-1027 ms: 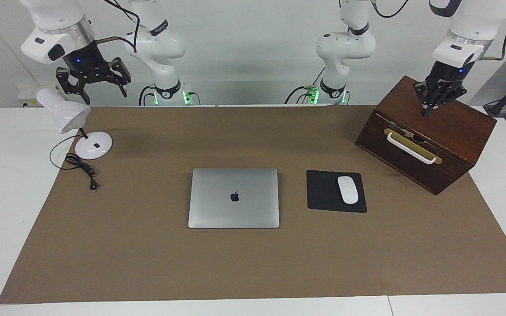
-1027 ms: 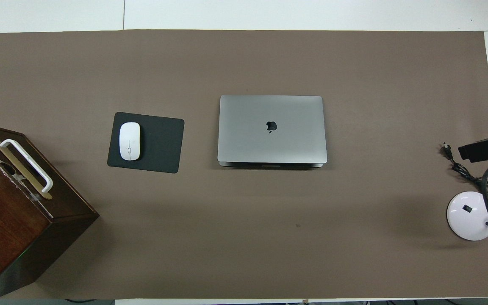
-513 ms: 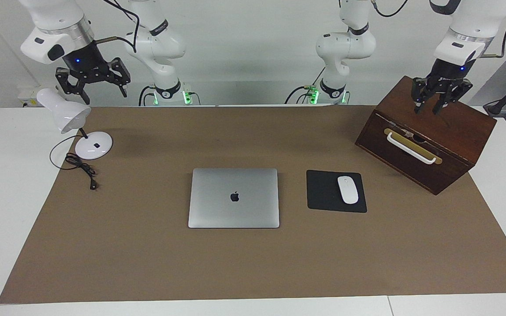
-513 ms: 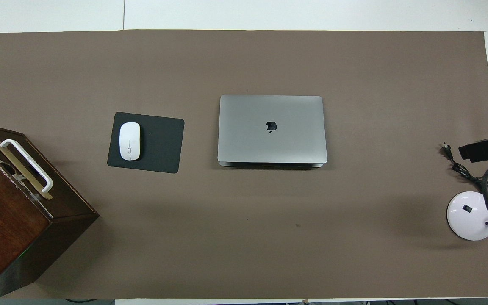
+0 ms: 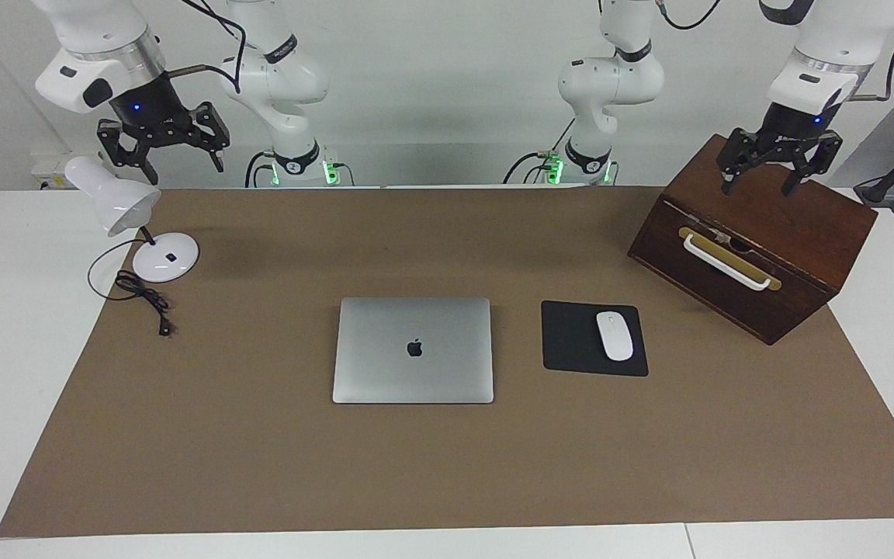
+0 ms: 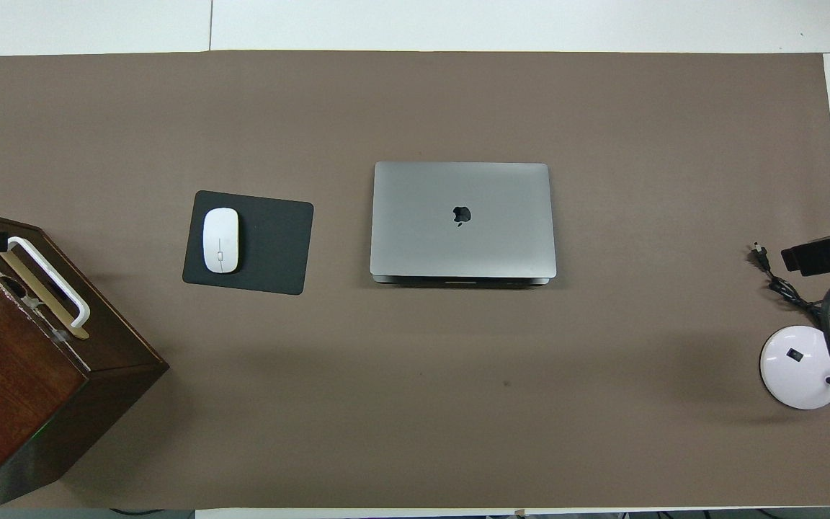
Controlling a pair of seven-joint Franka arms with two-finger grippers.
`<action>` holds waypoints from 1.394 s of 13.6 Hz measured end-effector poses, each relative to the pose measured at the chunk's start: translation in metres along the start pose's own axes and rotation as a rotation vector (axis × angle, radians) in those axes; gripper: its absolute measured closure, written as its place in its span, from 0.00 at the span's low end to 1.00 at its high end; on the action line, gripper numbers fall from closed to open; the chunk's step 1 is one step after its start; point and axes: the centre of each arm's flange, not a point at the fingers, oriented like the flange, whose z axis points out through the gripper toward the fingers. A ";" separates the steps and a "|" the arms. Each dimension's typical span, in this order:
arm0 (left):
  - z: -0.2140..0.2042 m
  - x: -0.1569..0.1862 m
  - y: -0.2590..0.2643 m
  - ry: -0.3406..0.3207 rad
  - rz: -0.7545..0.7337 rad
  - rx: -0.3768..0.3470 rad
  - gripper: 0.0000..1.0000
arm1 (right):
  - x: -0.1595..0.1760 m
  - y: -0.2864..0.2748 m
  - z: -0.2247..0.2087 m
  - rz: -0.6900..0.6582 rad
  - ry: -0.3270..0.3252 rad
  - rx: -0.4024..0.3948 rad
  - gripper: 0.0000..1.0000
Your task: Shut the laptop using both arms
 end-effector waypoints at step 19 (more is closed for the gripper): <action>0.030 0.009 0.006 -0.070 -0.020 -0.008 0.00 | -0.002 0.006 0.000 0.012 0.000 0.000 0.00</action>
